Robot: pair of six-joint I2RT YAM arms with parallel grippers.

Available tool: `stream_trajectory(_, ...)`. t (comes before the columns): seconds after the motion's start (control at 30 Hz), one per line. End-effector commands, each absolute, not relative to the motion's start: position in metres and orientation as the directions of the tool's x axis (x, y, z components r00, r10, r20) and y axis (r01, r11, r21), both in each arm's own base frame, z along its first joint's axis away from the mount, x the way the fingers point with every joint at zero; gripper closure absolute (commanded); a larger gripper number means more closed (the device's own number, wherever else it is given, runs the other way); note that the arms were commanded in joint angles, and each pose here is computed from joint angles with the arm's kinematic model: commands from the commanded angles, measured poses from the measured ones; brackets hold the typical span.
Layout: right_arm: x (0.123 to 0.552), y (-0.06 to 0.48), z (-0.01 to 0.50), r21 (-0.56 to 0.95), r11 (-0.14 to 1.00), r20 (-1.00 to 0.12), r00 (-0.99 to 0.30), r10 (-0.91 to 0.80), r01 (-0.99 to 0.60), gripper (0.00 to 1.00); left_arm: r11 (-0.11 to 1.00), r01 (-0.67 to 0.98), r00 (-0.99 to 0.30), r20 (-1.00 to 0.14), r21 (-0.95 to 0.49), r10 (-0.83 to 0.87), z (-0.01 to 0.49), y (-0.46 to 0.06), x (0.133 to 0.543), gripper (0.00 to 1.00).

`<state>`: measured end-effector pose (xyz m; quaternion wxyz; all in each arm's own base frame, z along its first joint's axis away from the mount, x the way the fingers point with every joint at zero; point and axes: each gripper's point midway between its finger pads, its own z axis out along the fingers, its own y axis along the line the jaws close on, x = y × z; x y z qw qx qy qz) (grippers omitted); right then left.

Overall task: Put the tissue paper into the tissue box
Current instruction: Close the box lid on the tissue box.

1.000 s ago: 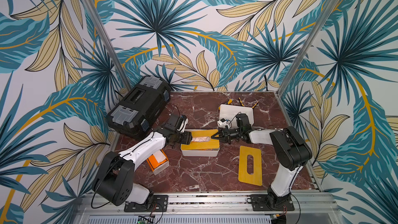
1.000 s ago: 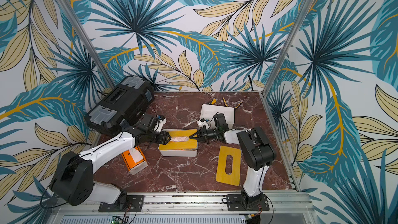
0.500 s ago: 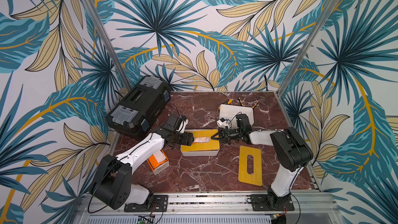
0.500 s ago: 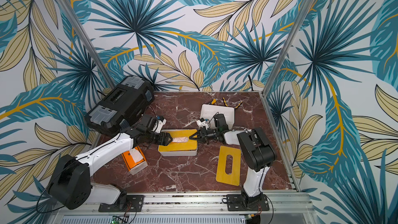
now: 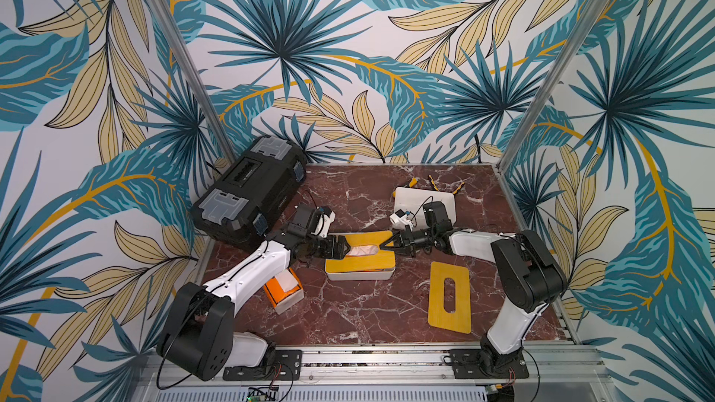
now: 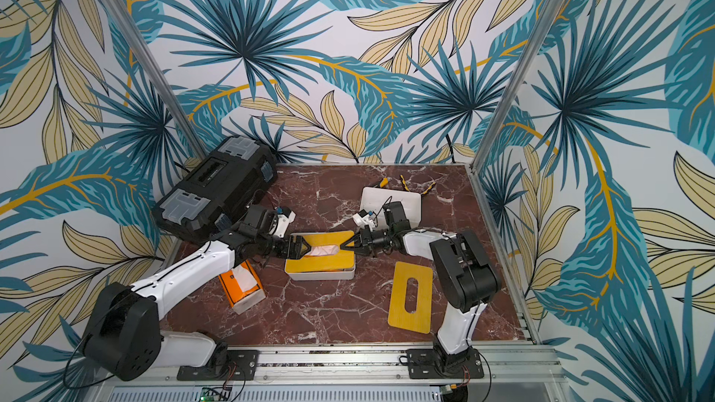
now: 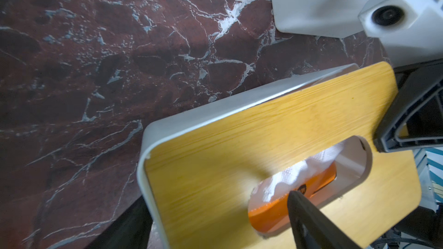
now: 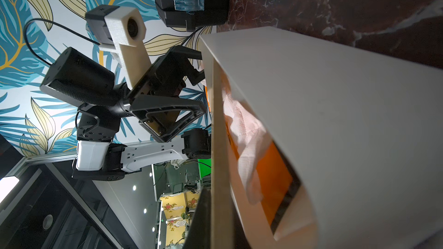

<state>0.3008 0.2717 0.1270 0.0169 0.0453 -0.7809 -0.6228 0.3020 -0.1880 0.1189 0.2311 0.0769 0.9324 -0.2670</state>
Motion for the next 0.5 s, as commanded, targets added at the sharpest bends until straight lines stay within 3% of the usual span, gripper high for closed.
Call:
stream_trajectory(0.0, 0.298, 0.274, 0.131, 0.966, 0.239, -0.079, -0.992, -0.098, -0.101, 1.0, 0.792, 0.331, -0.837, -0.547, -0.513, -0.005, 0.144, -0.198, 0.307, 0.08)
stream_trajectory(0.47, 0.299, 0.275, 0.157, 0.968, 0.218, -0.105, -0.99, -0.094, -0.123, 1.0, 0.8, 0.319, -0.829, -0.559, -0.509, -0.026, 0.146, -0.191, 0.307, 0.04)
